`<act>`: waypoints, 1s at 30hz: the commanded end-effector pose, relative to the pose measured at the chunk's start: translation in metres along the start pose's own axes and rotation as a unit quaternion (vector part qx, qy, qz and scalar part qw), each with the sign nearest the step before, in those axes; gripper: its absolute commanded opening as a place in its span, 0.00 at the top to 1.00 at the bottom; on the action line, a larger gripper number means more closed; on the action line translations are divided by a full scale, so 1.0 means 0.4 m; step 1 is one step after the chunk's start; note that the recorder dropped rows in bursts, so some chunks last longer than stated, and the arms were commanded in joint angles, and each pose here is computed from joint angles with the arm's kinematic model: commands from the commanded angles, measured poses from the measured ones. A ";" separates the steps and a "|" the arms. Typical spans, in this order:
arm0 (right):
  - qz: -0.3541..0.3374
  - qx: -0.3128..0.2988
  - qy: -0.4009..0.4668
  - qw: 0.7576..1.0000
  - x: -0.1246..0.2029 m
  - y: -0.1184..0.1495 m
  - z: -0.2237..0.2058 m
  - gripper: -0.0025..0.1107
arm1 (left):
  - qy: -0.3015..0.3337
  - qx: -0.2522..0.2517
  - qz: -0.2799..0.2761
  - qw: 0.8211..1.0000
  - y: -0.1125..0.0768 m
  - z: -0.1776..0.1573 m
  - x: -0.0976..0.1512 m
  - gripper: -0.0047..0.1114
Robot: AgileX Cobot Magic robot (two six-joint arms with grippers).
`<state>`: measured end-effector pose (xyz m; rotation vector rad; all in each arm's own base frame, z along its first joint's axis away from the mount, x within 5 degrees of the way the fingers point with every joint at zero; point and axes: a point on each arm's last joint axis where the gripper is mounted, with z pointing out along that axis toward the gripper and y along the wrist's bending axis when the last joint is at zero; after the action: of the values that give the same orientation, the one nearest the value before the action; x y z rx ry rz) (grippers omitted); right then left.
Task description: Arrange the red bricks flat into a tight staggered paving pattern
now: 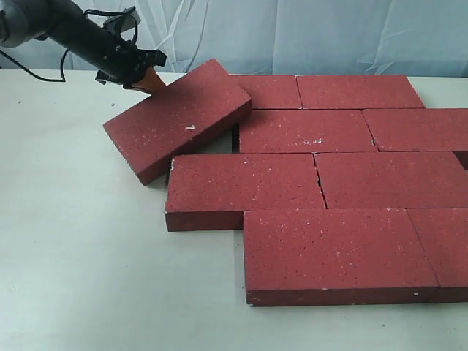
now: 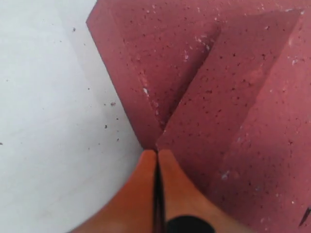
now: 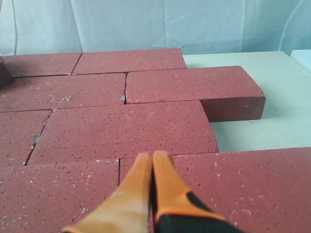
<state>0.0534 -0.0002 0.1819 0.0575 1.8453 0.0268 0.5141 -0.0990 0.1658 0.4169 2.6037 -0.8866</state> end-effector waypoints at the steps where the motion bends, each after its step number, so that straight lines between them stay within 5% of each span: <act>1: -0.003 -0.003 -0.005 1.000 0.001 0.001 0.000 0.98 | 0.011 0.024 0.026 0.999 -0.047 -0.029 -0.006 0.96; 9: -0.003 -0.003 -0.005 1.000 0.001 0.001 0.000 0.98 | -0.074 -0.112 -0.004 0.991 -0.050 -0.124 -0.060 0.96; 13: -0.003 -0.003 -0.005 1.000 0.001 0.001 0.000 0.98 | -0.090 -0.090 -0.013 0.992 -0.079 -0.127 -0.069 0.96; 24: -0.003 -0.003 -0.005 1.000 0.001 0.001 0.000 0.98 | -0.137 -0.072 0.080 0.985 -0.316 0.011 -0.084 0.96; 30: -0.003 -0.003 -0.005 1.000 0.001 0.001 0.000 0.98 | -0.154 -0.053 0.105 0.981 -0.408 0.061 -0.074 0.96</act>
<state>0.0534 -0.0002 0.1819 0.0575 1.8453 0.0268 0.4892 -0.2296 0.2346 0.4644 2.3136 -0.6691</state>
